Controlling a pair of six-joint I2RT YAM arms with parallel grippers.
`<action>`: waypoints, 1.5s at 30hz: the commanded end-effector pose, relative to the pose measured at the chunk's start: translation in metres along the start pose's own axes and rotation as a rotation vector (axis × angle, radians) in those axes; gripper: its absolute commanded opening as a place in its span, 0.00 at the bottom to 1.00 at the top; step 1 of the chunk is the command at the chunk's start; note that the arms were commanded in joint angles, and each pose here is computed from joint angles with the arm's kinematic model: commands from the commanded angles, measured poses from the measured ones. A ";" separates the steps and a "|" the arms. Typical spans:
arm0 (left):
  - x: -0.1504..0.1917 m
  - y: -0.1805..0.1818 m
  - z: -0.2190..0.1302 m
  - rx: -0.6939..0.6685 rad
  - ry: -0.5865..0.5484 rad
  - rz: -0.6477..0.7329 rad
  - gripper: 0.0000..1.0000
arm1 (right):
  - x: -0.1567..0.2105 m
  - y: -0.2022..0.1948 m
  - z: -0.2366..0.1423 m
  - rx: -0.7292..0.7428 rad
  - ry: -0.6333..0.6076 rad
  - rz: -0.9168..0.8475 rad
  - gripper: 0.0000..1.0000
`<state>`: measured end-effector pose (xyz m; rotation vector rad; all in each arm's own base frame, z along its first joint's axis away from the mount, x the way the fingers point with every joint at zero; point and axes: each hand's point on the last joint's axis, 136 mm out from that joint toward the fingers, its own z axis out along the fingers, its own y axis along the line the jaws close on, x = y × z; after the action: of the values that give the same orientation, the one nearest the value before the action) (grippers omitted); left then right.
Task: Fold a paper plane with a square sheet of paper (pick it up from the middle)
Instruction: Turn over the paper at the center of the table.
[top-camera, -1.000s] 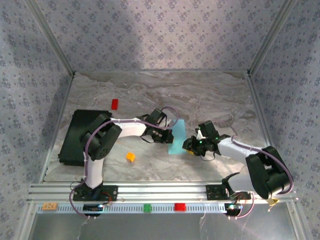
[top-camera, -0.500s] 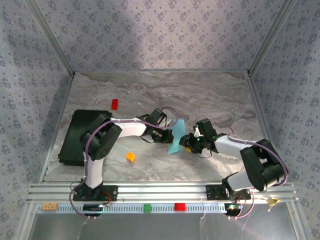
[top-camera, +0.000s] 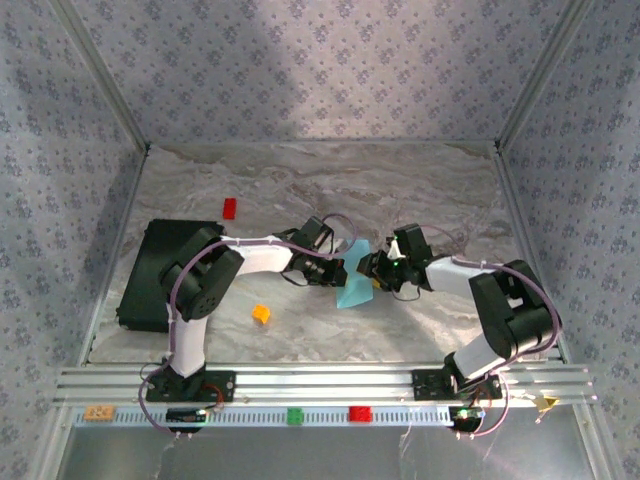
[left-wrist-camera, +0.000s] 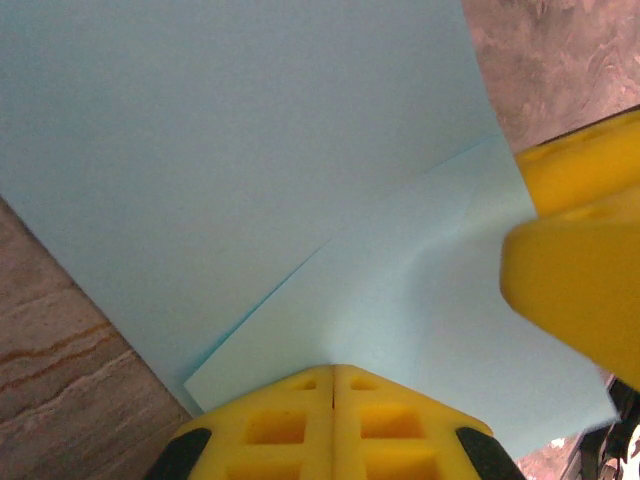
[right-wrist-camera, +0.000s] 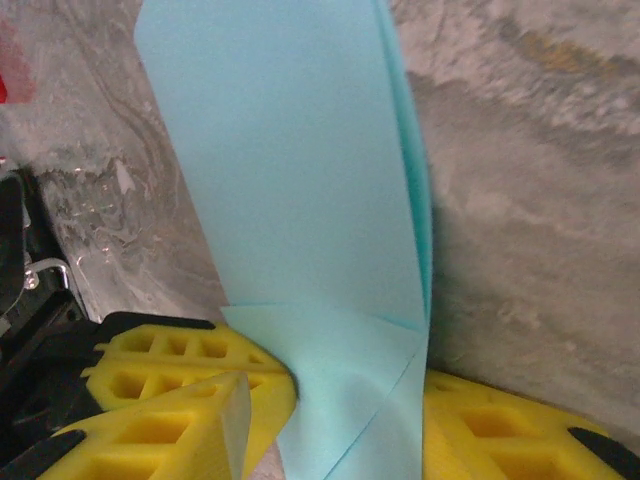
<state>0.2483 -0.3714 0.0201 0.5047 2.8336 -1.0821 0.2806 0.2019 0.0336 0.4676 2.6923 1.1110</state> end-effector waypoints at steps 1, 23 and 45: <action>0.023 0.020 0.003 -0.076 0.071 -0.045 0.00 | -0.004 0.000 0.003 -0.016 0.005 -0.004 0.43; 0.015 0.010 -0.004 -0.056 0.036 -0.032 0.02 | -0.005 -0.021 0.006 -0.046 -0.012 0.046 0.11; -0.023 -0.019 -0.077 -0.121 -0.237 0.054 0.24 | -0.019 0.004 -0.062 0.153 -0.150 -0.208 0.05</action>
<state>0.2639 -0.3527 0.0850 0.4380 2.6720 -0.9686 0.2860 0.1737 0.0722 0.3621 2.5743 1.0020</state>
